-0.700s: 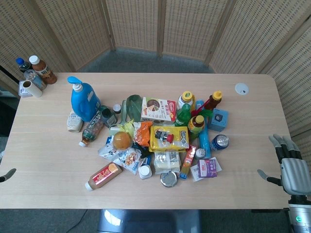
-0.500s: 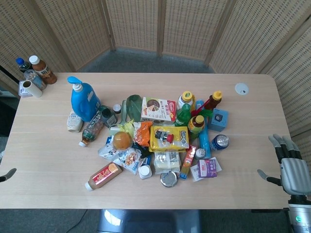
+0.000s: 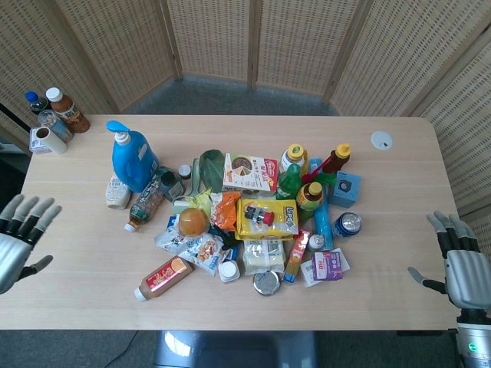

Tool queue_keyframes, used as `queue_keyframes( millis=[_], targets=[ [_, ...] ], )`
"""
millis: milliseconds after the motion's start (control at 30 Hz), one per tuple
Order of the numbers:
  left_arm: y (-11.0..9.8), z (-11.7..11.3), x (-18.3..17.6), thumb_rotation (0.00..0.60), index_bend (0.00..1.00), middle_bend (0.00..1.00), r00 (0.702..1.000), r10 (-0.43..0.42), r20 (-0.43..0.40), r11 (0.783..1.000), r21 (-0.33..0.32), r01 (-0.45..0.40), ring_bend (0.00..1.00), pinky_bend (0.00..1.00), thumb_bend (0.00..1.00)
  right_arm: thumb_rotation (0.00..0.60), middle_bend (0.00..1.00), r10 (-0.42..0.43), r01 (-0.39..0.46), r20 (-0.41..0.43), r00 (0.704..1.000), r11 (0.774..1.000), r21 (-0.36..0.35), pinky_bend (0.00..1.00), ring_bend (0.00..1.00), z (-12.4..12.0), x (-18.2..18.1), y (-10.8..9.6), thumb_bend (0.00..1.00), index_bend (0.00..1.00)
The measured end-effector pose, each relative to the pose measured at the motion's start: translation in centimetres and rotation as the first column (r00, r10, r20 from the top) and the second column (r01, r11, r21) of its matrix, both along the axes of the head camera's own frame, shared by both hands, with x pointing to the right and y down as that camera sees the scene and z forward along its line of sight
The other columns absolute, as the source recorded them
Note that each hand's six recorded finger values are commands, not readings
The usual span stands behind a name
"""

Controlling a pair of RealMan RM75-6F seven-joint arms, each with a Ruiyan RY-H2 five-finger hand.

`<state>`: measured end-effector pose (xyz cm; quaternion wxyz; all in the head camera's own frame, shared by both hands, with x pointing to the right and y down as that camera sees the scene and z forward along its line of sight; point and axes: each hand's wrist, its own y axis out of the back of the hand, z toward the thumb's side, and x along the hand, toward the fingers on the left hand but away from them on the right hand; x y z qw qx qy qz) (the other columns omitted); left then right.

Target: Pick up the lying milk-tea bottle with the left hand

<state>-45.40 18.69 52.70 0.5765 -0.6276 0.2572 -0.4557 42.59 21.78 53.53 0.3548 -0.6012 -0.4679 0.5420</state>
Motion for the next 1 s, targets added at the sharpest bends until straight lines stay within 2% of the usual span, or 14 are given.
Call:
queue_keyframes(
  millis=[67, 100, 167, 300, 400, 467, 600, 700, 800, 1000],
  targets=[
    [-0.1, 0.5, 1.2, 0.600, 0.00, 0.00, 0.992, 0.126, 0.018, 0.992, 0.010, -0.126, 0.00, 0.00, 0.02, 0.600, 0.00, 0.002, -0.002, 0.002, 1.000, 1.000, 0.000, 0.00, 0.00, 0.0, 0.1, 0.0, 0.00, 0.00],
    [0.0, 1.0, 2.0, 0.600, 0.00, 0.00, 0.978, 0.205, 0.032, 0.979, 0.012, -0.205, 0.00, 0.00, 0.02, 0.600, 0.00, 0.002, -0.002, 0.003, 1.000, 1.000, 0.000, 0.00, 0.00, 0.0, 0.1, 0.0, 0.00, 0.00],
    [0.1, 1.8, 3.0, 0.600, 0.00, 0.00, 0.950, 0.308, 0.050, 0.951, 0.008, -0.309, 0.00, 0.00, 0.02, 0.600, 0.00, 0.003, -0.003, 0.005, 1.000, 1.000, 0.001, 0.00, 0.00, -0.1, 0.1, 0.0, 0.00, 0.00],
    [1.1, 3.6, 5.0, 0.600, 0.00, 0.00, 0.872, 0.486, 0.061, 0.874, -0.001, -0.487, 0.00, 0.00, 0.02, 0.600, 0.00, 0.008, -0.008, 0.008, 1.000, 1.000, 0.004, 0.00, 0.00, -0.2, 0.3, -0.1, 0.00, 0.00],
    [1.8, 4.8, 5.8, 0.600, 0.00, 0.00, 0.815, 0.577, 0.060, 0.817, -0.015, -0.577, 0.00, 0.03, 0.02, 0.600, 0.00, 0.012, -0.012, 0.010, 1.000, 1.000, 0.007, 0.00, 0.00, -0.3, 0.4, -0.1, 0.00, 0.00],
    [2.1, 5.6, 6.3, 0.600, 0.00, 0.00, 0.778, 0.626, 0.061, 0.780, -0.030, -0.625, 0.00, 0.04, 0.02, 0.600, 0.00, 0.014, -0.015, 0.010, 1.000, 1.000, 0.006, 0.00, 0.00, -0.3, 0.4, -0.2, 0.00, 0.00],
    [2.9, 7.4, 7.6, 0.600, 0.00, 0.00, 0.683, 0.729, 0.051, 0.685, -0.056, -0.727, 0.00, 0.05, 0.02, 0.600, 0.00, 0.019, -0.019, 0.012, 1.000, 1.000, 0.007, 0.00, 0.00, -0.3, 0.5, -0.2, 0.00, 0.00],
    [3.2, 8.2, 8.4, 0.600, 0.00, 0.00, 0.632, 0.774, 0.050, 0.634, -0.070, -0.771, 0.00, 0.05, 0.02, 0.600, 0.00, 0.023, -0.023, 0.014, 1.000, 1.000, 0.008, 0.00, 0.00, -0.4, 0.6, -0.2, 0.00, 0.00],
    [3.3, 9.0, 9.0, 0.600, 0.00, 0.00, 0.583, 0.810, 0.063, 0.586, -0.087, -0.806, 0.00, 0.04, 0.02, 0.600, 0.00, 0.028, -0.028, 0.018, 0.999, 1.000, 0.010, 0.00, 0.00, -0.4, 0.7, -0.2, 0.00, 0.00],
    [4.1, 10.5, 9.9, 0.600, 0.00, 0.00, 0.512, 0.856, 0.074, 0.517, -0.124, -0.847, 0.00, 0.02, 0.02, 0.600, 0.00, 0.036, -0.036, 0.025, 0.999, 0.999, 0.012, 0.00, 0.00, -0.6, 1.0, -0.3, 0.00, 0.00]
  ],
)
